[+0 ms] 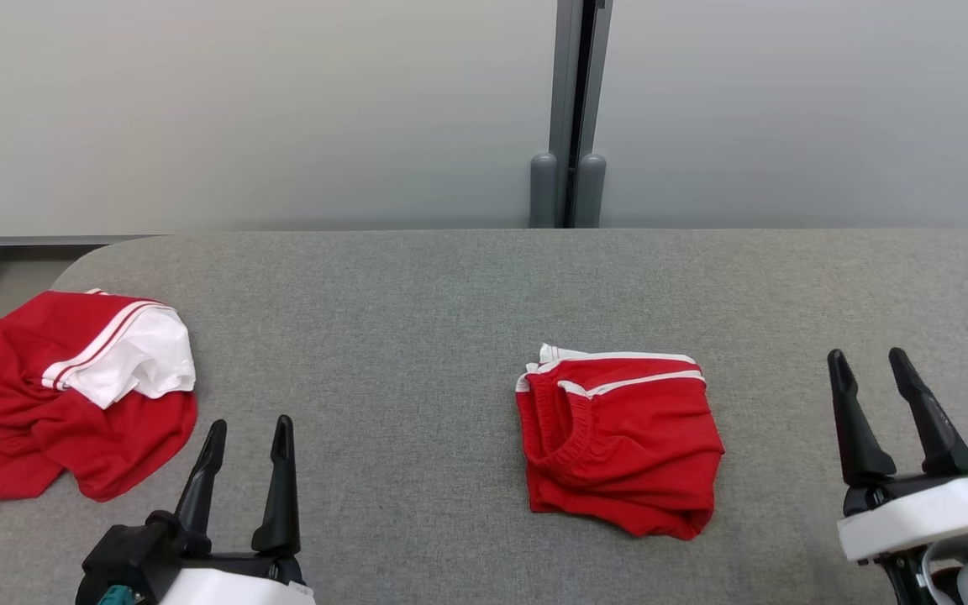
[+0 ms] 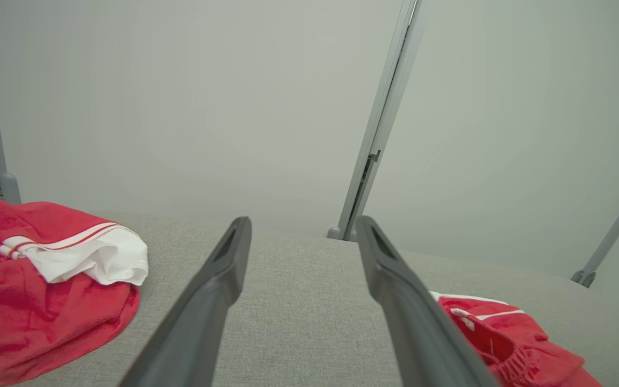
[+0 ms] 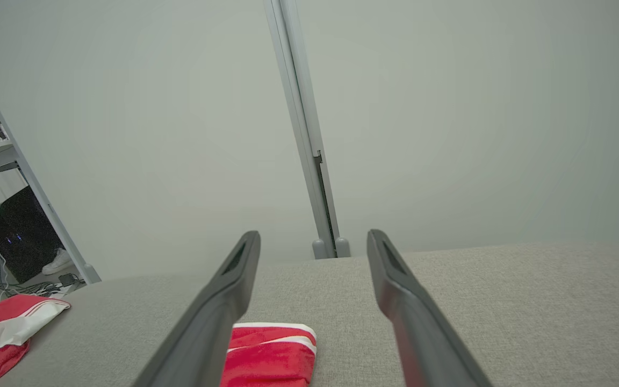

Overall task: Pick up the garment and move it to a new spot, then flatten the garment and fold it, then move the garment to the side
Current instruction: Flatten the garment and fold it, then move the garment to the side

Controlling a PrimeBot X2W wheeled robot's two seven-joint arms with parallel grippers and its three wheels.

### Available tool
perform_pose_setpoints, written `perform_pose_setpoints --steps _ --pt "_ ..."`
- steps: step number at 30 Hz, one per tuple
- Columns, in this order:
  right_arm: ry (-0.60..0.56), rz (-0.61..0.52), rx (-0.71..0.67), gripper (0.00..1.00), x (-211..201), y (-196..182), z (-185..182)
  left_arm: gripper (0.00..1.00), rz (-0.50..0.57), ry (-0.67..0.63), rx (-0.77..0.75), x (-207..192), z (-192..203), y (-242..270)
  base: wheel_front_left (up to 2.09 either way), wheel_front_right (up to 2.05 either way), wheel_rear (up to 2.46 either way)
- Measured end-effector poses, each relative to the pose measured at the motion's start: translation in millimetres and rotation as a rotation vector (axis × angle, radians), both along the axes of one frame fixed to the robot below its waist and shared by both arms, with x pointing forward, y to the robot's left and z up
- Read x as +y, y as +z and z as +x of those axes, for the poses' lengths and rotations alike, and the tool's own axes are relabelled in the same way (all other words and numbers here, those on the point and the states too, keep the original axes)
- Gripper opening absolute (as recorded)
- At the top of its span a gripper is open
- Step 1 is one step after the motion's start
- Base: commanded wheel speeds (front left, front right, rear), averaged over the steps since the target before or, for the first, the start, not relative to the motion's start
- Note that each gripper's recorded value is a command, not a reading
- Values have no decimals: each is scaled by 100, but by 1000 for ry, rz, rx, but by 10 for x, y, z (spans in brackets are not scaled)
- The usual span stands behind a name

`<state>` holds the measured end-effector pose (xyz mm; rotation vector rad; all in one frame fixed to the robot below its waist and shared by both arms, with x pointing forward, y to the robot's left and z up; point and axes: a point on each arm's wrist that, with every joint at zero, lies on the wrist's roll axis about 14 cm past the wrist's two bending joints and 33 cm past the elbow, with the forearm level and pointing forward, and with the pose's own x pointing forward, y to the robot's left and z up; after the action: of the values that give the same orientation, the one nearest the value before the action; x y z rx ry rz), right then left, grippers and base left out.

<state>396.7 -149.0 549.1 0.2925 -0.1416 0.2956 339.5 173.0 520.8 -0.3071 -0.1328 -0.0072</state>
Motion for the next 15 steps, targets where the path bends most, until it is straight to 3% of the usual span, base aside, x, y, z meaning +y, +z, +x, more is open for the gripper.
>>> perform_pose_setpoints --steps 15 --pt "-89 -13 -2 100 -40 -115 -188 100 63 -25 26 -43 9 -93 0 0 0"
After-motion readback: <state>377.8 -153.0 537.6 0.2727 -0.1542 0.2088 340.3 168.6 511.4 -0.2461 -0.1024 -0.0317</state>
